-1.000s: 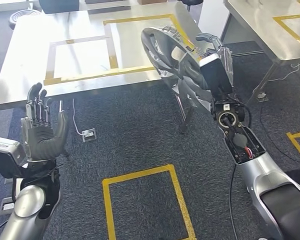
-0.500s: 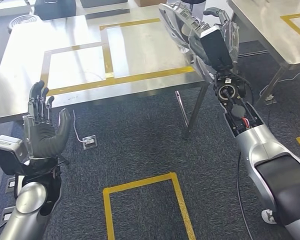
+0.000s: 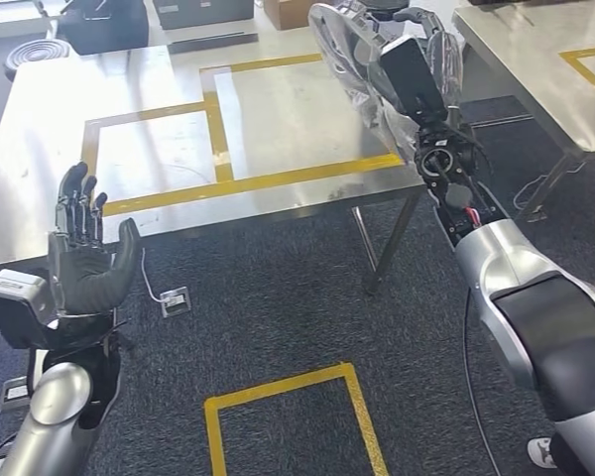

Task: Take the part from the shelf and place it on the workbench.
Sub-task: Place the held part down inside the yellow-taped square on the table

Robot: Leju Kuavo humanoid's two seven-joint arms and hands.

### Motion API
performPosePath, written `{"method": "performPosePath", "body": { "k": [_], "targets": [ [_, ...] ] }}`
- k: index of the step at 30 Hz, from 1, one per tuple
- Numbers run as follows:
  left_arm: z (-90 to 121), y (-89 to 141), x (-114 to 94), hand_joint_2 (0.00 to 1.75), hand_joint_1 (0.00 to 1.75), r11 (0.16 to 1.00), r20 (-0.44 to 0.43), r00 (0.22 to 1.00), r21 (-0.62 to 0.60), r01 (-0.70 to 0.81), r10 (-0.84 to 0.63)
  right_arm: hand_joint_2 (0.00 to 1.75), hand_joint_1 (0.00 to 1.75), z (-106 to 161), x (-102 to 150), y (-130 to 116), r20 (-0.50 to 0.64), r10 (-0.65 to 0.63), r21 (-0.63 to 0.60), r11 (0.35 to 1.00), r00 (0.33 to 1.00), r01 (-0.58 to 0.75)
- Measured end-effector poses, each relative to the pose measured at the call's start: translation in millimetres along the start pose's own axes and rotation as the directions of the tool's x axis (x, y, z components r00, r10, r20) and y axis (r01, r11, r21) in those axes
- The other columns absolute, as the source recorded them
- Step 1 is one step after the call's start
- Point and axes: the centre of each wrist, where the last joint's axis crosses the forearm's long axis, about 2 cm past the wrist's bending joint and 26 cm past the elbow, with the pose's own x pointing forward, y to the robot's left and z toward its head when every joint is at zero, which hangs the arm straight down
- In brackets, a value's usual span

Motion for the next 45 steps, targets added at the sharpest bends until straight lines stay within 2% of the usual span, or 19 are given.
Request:
{"method": "performPosePath", "body": {
  "k": [7,14,22,27,36,45],
  "targets": [
    [1.7,-1.4,-2.5,1.75,0.00,1.000,-0.007,1.000,-0.009,-0.004,0.004,1.75,1.75,1.0,-5.3,4.7,-0.037,0.034,0.037,0.999,0.999,-0.033],
    [1.9,-1.6,-3.3,1.75,0.00,1.000,-0.003,1.000,-0.014,-0.008,0.008,1.75,1.75,-10.5,7.7,14.7,-0.029,0.038,0.062,0.997,0.999,-0.036],
    [5.2,-1.1,-7.5,1.75,0.00,1.000,-0.011,1.000,-0.025,-0.012,0.011,1.75,1.75,3.1,9.6,39.2,-0.068,0.024,0.121,0.993,0.997,-0.016],
    [0.4,-1.6,-6.9,1.75,0.00,1.000,0.009,1.000,-0.025,-0.015,0.015,1.75,1.75,-3.4,18.2,43.3,-0.060,0.016,0.126,0.992,0.998,-0.009],
    [5.0,-3.0,-13.2,1.75,0.00,0.999,-0.010,1.000,-0.029,-0.027,0.026,1.75,1.75,5.9,18.7,57.3,-0.102,0.010,0.171,0.985,0.995,0.008],
    [2.4,-3.5,-16.5,1.75,0.00,0.999,0.009,1.000,-0.031,-0.019,0.019,1.75,1.75,-6.4,45.9,73.4,-0.054,-0.019,0.203,0.979,0.998,0.029]
  ]
}}
